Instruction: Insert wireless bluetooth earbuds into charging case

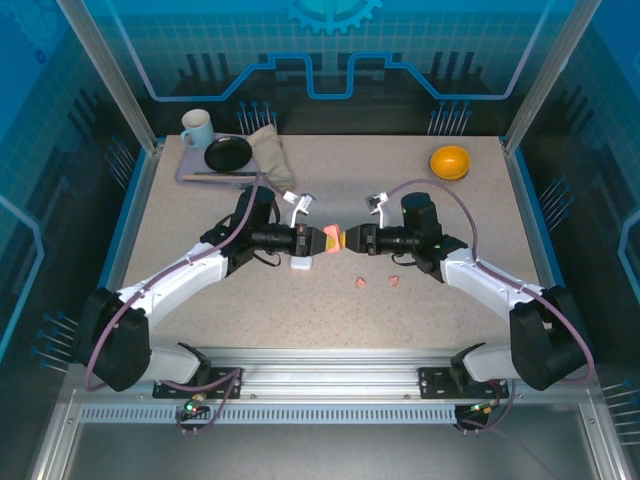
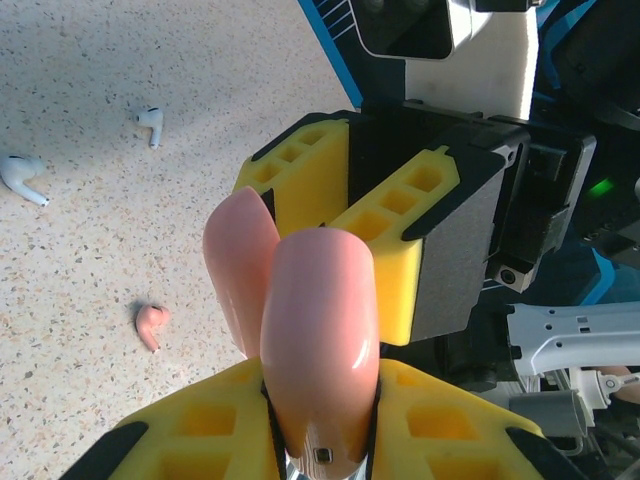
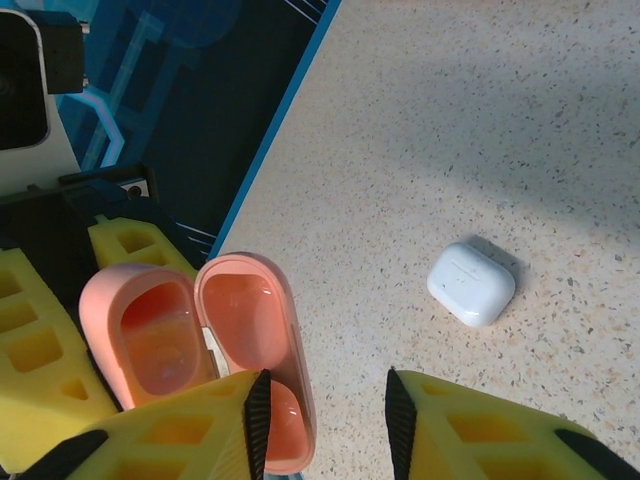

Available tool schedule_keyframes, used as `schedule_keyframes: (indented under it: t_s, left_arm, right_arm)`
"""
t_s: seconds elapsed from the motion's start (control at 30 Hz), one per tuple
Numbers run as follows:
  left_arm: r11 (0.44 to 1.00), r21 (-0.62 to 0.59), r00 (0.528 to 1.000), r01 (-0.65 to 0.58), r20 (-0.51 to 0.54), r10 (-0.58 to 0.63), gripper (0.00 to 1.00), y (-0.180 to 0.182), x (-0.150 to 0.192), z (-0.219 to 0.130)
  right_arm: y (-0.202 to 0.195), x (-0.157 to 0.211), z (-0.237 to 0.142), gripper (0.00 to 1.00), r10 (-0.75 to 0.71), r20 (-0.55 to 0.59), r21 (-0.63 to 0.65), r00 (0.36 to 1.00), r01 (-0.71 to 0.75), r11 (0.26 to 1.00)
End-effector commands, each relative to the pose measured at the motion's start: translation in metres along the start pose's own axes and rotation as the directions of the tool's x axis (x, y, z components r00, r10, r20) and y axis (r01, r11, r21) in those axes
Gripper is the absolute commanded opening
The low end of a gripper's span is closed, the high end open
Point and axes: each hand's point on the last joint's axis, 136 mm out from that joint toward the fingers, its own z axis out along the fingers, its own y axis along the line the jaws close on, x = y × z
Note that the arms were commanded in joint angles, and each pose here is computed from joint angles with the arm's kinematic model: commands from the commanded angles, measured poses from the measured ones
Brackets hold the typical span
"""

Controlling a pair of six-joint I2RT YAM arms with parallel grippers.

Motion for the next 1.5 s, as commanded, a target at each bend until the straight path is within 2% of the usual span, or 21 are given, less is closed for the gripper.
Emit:
schedule_keyframes:
  t_s: [0.0,0.43,0.83,1.27,1.33,1.47]
  left_arm:
    - [0.998,0.042,0.998,-0.055,0.019,0.055,0.04,-0.019,-0.014,0.000]
    - [0.998,0.039,0.998,-0.059,0.019,0.058,0.04,-0.018,-0.018,0.002]
    - [0.997,0.052,0.998,-0.059,0.002,0.059,0.04,-0.021,-0.018,0.006]
    - [0.997,0.054,0.998,-0.061,-0.004,0.061,0.04,-0.020,-0.019,0.010]
    - [0.997,0.053,0.998,-0.060,-0.005,0.061,0.07,-0.020,-0.018,0.010]
    - [0.997,0.044,0.998,-0.065,0.000,0.065,0.20,-0.018,-0.018,0.010]
  right_arm:
    - [0.006,0.001,0.002,0.38,-0.012,-0.006,-0.041,1.000,0.012,0.999]
    - [0.000,0.013,-0.006,0.35,-0.011,-0.015,-0.038,1.000,0.011,0.999]
    - [0.003,0.001,-0.004,0.33,-0.021,-0.012,-0.058,1.000,0.021,0.998]
    - [0.004,-0.002,-0.003,0.08,-0.033,-0.022,-0.074,0.999,0.031,0.997]
    - [0.002,-0.002,-0.004,0.01,-0.029,-0.021,-0.068,0.999,0.027,0.997]
    - [0.000,-0.002,-0.006,0.00,-0.024,-0.021,-0.055,1.000,0.023,0.998]
